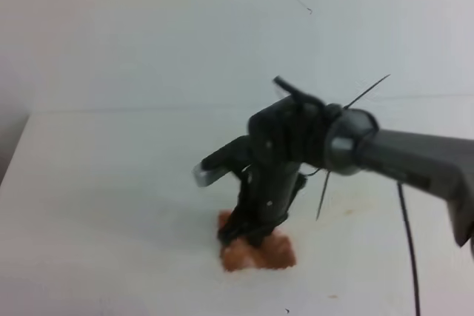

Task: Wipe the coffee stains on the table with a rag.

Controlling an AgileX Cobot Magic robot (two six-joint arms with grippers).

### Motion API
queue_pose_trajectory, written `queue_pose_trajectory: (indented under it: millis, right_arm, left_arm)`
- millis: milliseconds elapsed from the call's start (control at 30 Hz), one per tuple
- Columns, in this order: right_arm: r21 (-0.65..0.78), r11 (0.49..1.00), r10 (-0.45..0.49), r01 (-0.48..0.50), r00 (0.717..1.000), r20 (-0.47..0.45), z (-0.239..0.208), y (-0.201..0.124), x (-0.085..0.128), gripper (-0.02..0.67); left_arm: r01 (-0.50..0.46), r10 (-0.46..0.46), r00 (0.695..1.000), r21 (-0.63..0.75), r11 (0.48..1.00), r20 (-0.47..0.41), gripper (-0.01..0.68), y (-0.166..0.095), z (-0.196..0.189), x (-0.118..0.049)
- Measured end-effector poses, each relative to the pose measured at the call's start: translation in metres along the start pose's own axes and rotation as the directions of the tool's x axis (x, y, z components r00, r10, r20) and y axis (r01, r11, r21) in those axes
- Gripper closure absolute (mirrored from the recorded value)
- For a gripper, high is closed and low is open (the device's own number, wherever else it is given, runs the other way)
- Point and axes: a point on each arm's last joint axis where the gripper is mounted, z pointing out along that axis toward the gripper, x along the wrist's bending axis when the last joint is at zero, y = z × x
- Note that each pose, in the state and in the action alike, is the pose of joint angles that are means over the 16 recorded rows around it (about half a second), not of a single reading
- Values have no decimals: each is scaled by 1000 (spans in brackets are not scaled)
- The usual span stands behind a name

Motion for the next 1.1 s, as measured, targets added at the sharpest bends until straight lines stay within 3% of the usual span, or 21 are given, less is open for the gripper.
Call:
queue_pose_trajectory:
  millis: [167, 267, 333, 467, 600, 733, 833, 967, 1100]
  right_arm:
    - [6, 980, -199, 199, 980, 8, 2, -4, 64, 609]
    - [9, 967, -255, 255, 966, 45, -2, -6, 76, 609]
    - [10, 967, -256, 256, 964, 74, -5, -5, 71, 609]
    - [13, 984, -179, 179, 974, 141, -12, -2, 31, 610]
    - [25, 1000, -9, 4, 978, 207, -18, -5, -39, 610]
    - [41, 977, 193, -208, 950, 244, -24, -21, -112, 610]
    - [49, 942, 309, -332, 916, 257, -30, -37, -155, 610]
    - [60, 901, 404, -430, 881, 246, -34, -52, -184, 610]
    - [60, 902, 413, -428, 894, 176, -32, -48, -175, 610]
  left_arm:
    - [0, 0, 1000, 0, 1000, 0, 675, 0, 0, 0]
    - [0, 0, 1000, 0, 1000, 0, 675, 0, 0, 0]
    - [0, 0, 1000, 0, 1000, 0, 675, 0, 0, 0]
    - [0, 0, 1000, 0, 1000, 0, 675, 0, 0, 0]
    - [0, 0, 1000, 0, 1000, 0, 675, 0, 0, 0]
    - [0, 0, 1000, 0, 1000, 0, 675, 0, 0, 0]
    - [0, 0, 1000, 0, 1000, 0, 675, 0, 0, 0]
    - [0, 0, 1000, 0, 1000, 0, 675, 0, 0, 0]
    - [0, 0, 1000, 0, 1000, 0, 675, 0, 0, 0]
